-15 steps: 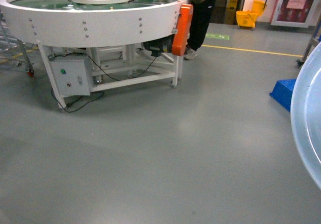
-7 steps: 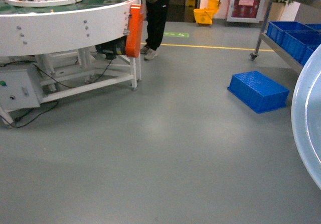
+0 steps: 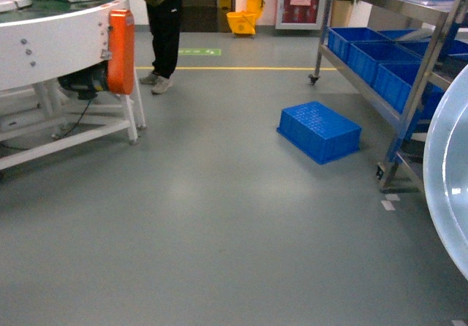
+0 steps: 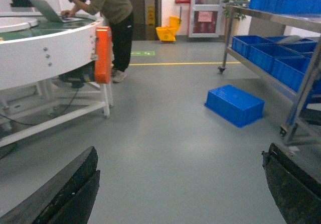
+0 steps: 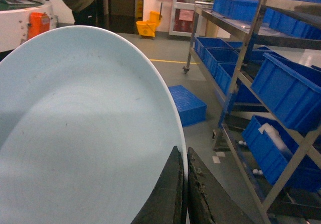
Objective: Place blue tray on left shelf second layer neatly
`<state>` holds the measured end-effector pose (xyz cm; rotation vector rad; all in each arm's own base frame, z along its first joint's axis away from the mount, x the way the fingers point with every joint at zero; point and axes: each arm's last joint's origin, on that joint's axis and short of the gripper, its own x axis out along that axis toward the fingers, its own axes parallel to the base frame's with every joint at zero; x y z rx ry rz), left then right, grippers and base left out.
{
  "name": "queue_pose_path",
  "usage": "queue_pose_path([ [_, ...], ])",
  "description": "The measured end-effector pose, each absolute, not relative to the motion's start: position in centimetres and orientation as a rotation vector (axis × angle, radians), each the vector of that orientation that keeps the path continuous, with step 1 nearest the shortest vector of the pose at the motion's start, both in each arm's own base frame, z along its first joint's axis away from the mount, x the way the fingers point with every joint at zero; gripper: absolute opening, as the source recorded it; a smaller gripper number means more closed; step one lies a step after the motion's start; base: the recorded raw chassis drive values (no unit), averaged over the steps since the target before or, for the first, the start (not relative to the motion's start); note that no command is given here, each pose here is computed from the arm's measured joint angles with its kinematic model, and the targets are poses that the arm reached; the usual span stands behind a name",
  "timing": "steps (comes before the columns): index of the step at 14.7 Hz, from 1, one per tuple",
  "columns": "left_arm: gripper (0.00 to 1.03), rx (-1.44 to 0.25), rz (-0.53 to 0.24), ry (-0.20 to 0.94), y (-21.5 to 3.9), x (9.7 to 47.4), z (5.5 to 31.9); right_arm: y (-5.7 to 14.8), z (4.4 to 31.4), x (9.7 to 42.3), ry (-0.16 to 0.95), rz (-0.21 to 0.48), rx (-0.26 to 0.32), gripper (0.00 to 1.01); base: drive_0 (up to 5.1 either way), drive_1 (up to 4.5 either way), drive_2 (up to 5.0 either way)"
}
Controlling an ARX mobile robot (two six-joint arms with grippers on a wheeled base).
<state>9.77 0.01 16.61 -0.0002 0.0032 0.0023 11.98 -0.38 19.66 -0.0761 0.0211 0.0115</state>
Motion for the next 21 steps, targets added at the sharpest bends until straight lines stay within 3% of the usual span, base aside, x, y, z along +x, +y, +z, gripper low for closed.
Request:
queue_pose_path([
  [6,0.98,0.000,0.000,0.006,0.00,9.77,16.58,-0.38,19.65,11.99,0.021,0.012,-0.076,0.02,1.9,0.01,-6.4],
  [15,0.98,0.000,0.000,0.003,0.00,9.77,16.61,-0.39,19.61,12.00,0.025,0.009,-0.076,0.02,-1.5,-1.51,-1.5],
  [21,0.98,0.000,0.000,0.004,0.00,9.77,16.59,-0.39,19.64,12.01,0.022,0.010,-0.076,0.02,-5.7,2.94,-1.8],
])
